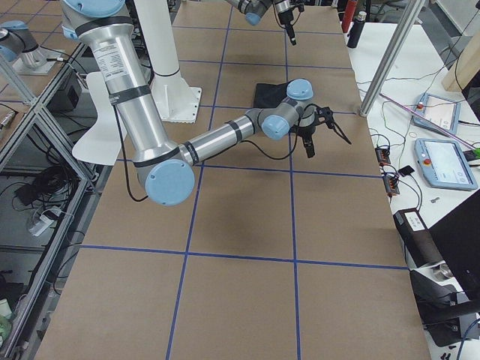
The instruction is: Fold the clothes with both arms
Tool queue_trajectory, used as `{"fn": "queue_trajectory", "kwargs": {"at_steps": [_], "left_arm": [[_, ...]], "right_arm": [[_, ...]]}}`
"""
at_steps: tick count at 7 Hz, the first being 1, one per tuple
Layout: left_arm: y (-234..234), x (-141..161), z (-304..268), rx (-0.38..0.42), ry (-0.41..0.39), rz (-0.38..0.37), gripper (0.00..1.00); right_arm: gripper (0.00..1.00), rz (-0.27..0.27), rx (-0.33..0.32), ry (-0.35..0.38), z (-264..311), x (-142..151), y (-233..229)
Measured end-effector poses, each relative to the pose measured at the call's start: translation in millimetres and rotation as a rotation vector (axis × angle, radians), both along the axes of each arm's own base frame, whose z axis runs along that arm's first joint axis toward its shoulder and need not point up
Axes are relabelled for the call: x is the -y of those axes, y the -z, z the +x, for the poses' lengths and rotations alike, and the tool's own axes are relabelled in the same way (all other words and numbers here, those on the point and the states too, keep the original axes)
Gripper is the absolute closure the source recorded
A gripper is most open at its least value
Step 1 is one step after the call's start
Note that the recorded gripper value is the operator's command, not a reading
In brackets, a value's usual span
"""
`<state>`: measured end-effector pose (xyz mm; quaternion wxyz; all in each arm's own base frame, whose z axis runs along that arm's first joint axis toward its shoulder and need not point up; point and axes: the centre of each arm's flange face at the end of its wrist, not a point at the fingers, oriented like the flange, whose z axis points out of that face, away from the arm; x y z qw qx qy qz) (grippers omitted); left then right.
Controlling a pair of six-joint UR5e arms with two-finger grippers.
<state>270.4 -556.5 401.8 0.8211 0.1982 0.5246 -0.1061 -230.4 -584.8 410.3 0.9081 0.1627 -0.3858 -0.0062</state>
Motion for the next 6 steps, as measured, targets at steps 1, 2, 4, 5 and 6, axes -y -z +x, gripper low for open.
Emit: {"fn": "queue_trajectory", "kwargs": {"at_steps": [1,2,4,5,6], "left_arm": [[-26.1,4.5,-28.1,0.063,0.013,0.031,0.0],[-50.5,18.0,-66.2,0.111,0.052,0.033,0.0],[-113.4,20.8,-145.5,0.277,0.052,0.123,0.0],[-140.1,13.7,-175.4,0.373,0.013,0.195,0.0],[-164.4,4.9,-201.1,0.451,-0.022,0.244,0.0]], "right_arm": [[0.0,-0.02,-0.018,-0.015,28.3,-15.7,-24.8],[0.0,-0.041,-0.033,-0.031,51.1,-34.9,-48.7],[0.0,-0.088,-0.06,-0.062,78.9,-58.2,-84.6],[0.0,-0.132,-0.081,-0.088,96.2,-62.2,-110.9],[0.0,-0.187,-0.102,-0.124,120.6,-62.9,-142.6]]}}
